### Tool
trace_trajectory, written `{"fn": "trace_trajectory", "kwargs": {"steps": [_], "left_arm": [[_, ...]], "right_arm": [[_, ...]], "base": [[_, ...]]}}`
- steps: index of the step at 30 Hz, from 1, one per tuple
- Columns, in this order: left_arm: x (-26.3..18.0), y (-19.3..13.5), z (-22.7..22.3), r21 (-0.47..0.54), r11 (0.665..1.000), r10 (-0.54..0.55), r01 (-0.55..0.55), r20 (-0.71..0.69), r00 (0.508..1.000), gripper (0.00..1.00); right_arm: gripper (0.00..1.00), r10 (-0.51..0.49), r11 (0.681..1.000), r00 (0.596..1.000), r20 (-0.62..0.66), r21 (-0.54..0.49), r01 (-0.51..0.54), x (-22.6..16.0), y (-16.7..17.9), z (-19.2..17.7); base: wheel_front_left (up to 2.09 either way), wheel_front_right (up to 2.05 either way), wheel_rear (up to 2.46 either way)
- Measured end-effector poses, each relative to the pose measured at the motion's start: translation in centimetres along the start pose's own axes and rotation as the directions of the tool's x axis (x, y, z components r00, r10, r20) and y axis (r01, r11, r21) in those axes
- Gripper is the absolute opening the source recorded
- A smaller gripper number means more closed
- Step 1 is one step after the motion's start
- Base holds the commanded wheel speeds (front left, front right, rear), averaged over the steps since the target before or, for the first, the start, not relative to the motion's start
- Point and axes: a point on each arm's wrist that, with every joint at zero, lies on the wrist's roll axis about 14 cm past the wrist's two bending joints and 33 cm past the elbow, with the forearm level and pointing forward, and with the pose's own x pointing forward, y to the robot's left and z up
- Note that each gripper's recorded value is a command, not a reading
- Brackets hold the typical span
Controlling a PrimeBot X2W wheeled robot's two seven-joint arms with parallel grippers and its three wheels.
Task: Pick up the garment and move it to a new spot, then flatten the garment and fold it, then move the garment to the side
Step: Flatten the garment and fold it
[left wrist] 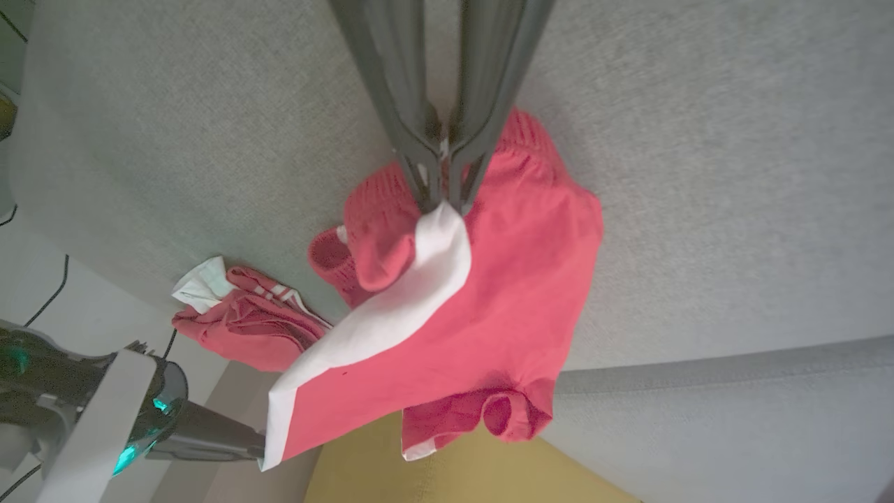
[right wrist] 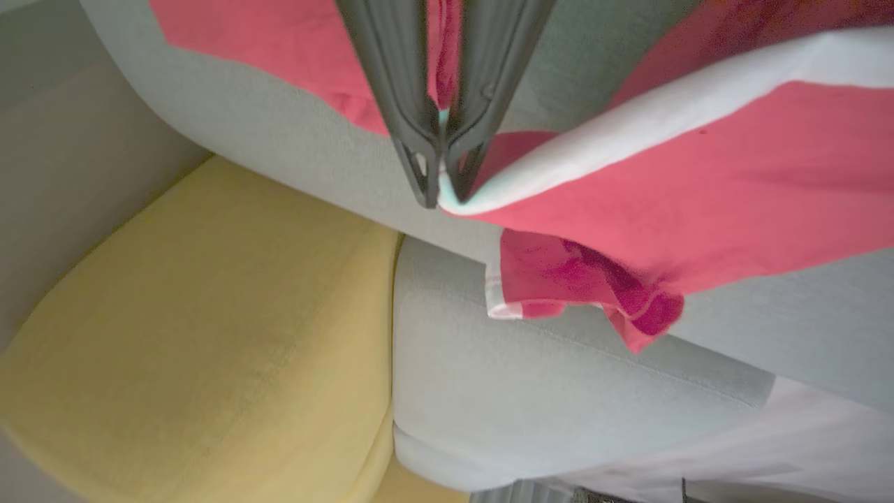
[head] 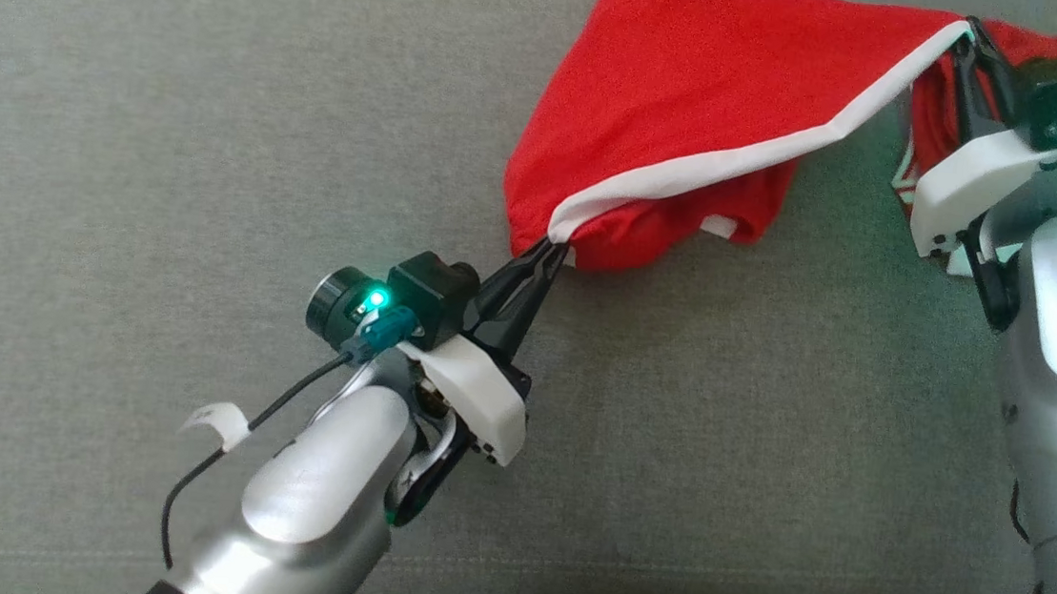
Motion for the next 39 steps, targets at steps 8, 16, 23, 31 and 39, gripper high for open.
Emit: {"fn": "trace_trajectory", "kwargs": {"steps": [8,16,23,31,39], "left_arm": [[-3.2,3.9,3.4,0.216,0.975,0.053,-0.058,0.03,0.998,0.0],[-6.2,7.1,14.4,0.503,0.852,0.072,-0.144,0.16,0.984,0.0],[-9.4,5.1,20.6,0.617,0.768,0.047,-0.173,0.214,0.976,0.0],[-11.2,3.5,23.0,0.583,0.801,0.026,-0.135,0.191,0.981,0.0],[-7.5,7.0,24.7,0.627,0.771,0.067,-0.111,0.094,0.993,0.0]], "right_arm": [[0.0,0.05,0.995,0.977,0.208,-0.097,-0.031,-1.4,0.3,6.8],[0.0,0.075,0.976,0.902,0.425,-0.217,0.021,-5.4,-0.8,16.3],[0.0,0.075,0.961,0.878,0.472,-0.271,0.063,-9.7,-1.8,21.2],[0.0,0.077,0.966,0.934,0.348,-0.259,0.017,-12.6,-2.7,20.9],[0.0,0.123,0.968,0.943,0.308,-0.246,-0.046,-9.1,-2.8,23.9]], "base": [[0.0,0.0,0.0],[0.0,0.0,0.0],[0.0,0.0,0.0],[0.0,0.0,0.0],[0.0,0.0,0.0]]}}
